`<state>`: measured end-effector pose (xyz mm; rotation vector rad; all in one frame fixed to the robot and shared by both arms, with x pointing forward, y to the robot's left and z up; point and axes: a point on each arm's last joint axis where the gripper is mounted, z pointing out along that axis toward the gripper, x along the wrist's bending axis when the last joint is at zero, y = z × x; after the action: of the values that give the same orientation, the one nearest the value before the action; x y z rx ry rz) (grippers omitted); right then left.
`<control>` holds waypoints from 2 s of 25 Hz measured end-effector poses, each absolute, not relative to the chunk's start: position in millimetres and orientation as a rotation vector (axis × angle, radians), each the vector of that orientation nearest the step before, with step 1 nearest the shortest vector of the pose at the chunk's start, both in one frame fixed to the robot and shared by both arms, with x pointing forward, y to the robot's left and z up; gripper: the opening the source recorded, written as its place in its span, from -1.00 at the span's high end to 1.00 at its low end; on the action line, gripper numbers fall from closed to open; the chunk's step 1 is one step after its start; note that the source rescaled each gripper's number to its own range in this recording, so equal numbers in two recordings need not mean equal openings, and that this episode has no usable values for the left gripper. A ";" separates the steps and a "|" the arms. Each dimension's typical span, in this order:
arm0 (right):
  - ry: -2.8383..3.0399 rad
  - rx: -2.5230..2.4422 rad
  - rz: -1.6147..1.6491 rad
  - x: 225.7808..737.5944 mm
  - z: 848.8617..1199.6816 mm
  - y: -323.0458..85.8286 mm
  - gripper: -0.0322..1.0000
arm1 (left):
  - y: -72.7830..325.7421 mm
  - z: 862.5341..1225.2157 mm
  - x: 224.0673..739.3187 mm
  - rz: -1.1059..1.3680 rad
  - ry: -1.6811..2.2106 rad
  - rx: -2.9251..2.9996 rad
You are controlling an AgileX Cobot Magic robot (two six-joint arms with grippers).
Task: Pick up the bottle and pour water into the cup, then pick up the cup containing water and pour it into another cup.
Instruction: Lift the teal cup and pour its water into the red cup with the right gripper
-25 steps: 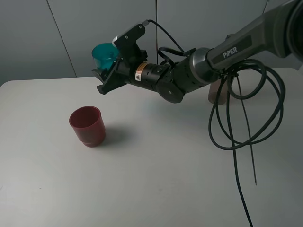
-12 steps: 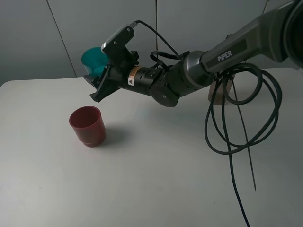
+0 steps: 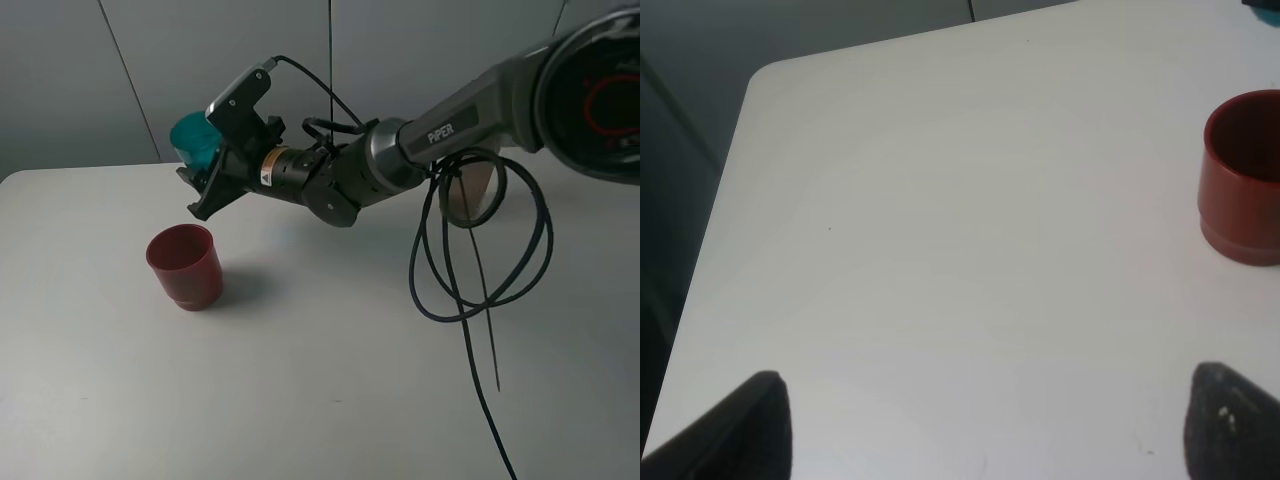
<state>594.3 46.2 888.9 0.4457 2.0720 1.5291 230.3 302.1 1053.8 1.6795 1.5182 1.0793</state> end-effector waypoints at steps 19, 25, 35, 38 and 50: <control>2.071 0.009 1.362 593.1 879.8 54.2 0.81 | 302.1 1053.8 230.3 1.078 1.519 1.678; 2.017 -0.196 1.246 592.5 879.6 54.5 0.81 | 302.1 1053.8 230.3 1.078 1.519 1.678; 1.890 -0.493 1.054 592.3 880.4 54.8 0.81 | 302.1 1053.8 230.3 1.078 1.519 1.678; 1.834 -0.550 1.034 591.9 882.8 55.8 0.81 | 302.1 1053.8 230.3 1.078 1.519 1.678; 1.704 -0.718 0.905 592.0 885.6 56.4 0.81 | 302.1 1053.8 230.3 1.078 1.519 1.678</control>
<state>592.0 56.4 885.6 -0.7179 1.7040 0.9054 230.3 302.1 1053.8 1.6778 1.5194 1.0784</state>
